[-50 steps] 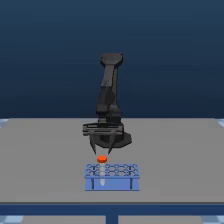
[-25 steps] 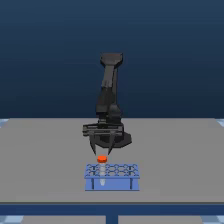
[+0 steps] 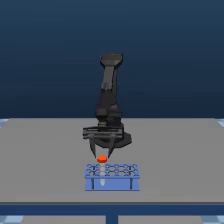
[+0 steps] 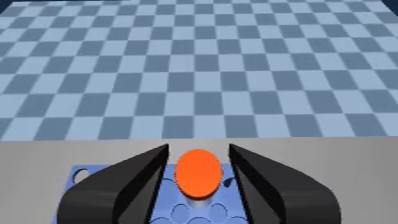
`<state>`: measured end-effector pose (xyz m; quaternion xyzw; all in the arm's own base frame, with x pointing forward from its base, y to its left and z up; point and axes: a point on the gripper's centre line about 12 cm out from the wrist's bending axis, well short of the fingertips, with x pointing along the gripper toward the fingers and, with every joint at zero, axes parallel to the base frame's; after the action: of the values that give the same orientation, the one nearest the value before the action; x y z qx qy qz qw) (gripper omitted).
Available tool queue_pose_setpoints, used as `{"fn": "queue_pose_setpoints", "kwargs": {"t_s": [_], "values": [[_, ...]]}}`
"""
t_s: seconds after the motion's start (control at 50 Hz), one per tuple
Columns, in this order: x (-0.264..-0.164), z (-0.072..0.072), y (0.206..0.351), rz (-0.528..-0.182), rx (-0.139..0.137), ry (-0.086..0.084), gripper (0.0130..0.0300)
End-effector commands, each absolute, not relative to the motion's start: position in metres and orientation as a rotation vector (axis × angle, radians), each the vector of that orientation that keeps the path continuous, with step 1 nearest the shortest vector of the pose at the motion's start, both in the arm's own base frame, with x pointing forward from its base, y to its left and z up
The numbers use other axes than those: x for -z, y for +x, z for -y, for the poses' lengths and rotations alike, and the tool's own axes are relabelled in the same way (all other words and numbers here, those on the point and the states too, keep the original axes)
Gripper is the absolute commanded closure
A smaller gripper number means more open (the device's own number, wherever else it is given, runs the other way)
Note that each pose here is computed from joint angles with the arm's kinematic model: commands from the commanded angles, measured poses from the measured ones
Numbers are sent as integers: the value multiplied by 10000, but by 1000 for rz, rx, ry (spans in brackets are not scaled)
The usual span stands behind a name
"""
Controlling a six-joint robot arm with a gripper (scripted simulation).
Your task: Pick up the centrifuge tube on the rack
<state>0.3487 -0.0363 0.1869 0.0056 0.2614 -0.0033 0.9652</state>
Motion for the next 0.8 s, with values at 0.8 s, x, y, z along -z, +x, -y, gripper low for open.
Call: {"fn": "queue_pose_setpoints", "kwargs": {"t_s": [0.8], "values": [[-1637, 360, 3489, -524, 0, 0, 130]]}}
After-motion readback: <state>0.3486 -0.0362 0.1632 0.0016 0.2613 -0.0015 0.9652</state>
